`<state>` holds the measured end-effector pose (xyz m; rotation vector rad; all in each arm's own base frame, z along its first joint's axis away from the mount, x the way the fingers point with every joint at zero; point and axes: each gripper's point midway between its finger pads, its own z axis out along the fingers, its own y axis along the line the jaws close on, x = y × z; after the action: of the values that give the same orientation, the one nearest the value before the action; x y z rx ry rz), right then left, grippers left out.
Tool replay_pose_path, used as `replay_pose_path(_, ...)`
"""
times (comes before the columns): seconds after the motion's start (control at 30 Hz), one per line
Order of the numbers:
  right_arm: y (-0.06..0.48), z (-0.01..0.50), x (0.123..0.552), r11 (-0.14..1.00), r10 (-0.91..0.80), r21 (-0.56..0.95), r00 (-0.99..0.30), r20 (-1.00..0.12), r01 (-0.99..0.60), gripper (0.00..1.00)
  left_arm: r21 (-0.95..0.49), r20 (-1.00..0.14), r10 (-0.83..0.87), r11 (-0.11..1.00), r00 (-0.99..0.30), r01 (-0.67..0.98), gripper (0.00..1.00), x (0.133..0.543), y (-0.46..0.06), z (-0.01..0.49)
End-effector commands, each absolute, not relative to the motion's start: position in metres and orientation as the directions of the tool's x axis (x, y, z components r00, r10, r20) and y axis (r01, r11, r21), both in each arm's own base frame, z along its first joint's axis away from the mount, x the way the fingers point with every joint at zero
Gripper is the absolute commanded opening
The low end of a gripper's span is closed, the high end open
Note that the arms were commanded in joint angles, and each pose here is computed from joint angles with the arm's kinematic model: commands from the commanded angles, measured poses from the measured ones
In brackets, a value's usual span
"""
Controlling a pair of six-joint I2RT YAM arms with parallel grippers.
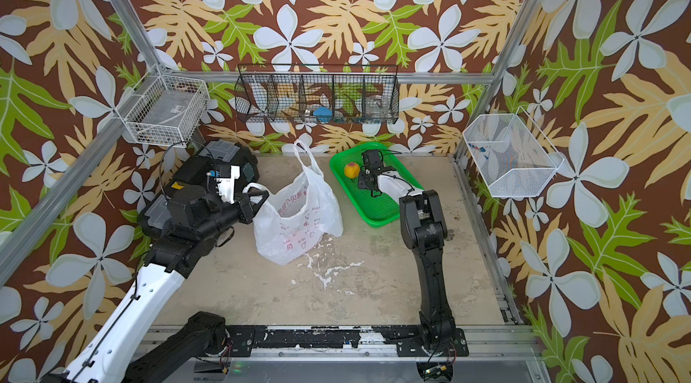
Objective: Place the peach into a plastic bag & tie a knot
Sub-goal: Pick up the peach from the basket, then place the peach in the plastic bag.
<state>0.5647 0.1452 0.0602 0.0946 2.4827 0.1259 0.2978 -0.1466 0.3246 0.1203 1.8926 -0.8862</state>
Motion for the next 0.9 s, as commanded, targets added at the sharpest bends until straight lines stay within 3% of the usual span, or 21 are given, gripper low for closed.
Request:
replay_pose_path(0.0, 0.154, 0.102, 0.559, 0.983, 0.13, 0.186, -0.739, -0.661, 0.006, 0.36, -0.5, -0.84, -0.278, 0.73, -0.467, 0.466, 0.0, 0.298, -0.146, 0.33)
replay_pose_path(0.13, 0.166, 0.153, 0.521, 0.966, 0.154, 0.256, -0.702, -0.696, -0.043, 0.31, -0.485, -0.847, -0.266, 0.741, -0.46, 0.465, 0.0, 0.301, -0.146, 0.329)
replay_pose_path(0.23, 0.187, 0.194, 0.469, 0.931, 0.172, 0.342, -0.676, -0.716, -0.126, 0.3, -0.472, -0.854, -0.249, 0.739, -0.457, 0.48, 0.0, 0.303, -0.148, 0.329)
replay_pose_path(0.47, 0.305, 0.311, 0.336, 0.729, 0.033, 0.414, -0.577, -0.816, -0.544, 0.27, -0.461, -0.866, -0.226, 0.705, -0.446, 0.538, 0.0, 0.301, -0.157, 0.336)
replay_pose_path(0.63, 0.387, 0.316, 0.309, 0.578, -0.07, 0.459, -0.601, -0.796, -0.675, 0.27, -0.455, -0.872, -0.217, 0.688, -0.438, 0.565, 0.0, 0.297, -0.162, 0.341)
replay_pose_path(0.8, 0.409, 0.258, 0.321, 0.603, -0.175, 0.451, -0.661, -0.73, -0.658, 0.28, -0.447, -0.876, -0.217, 0.702, -0.431, 0.554, 0.0, 0.296, -0.16, 0.341)
replay_pose_path(0.83, 0.409, 0.243, 0.324, 0.621, -0.203, 0.43, -0.664, -0.719, -0.655, 0.32, -0.447, -0.875, -0.215, 0.702, -0.434, 0.554, 0.0, 0.296, -0.16, 0.339)
replay_pose_path(0.87, 0.407, 0.23, 0.33, 0.654, -0.23, 0.398, -0.67, -0.706, -0.644, 0.42, -0.45, -0.873, -0.214, 0.701, -0.439, 0.553, 0.0, 0.297, -0.16, 0.336)
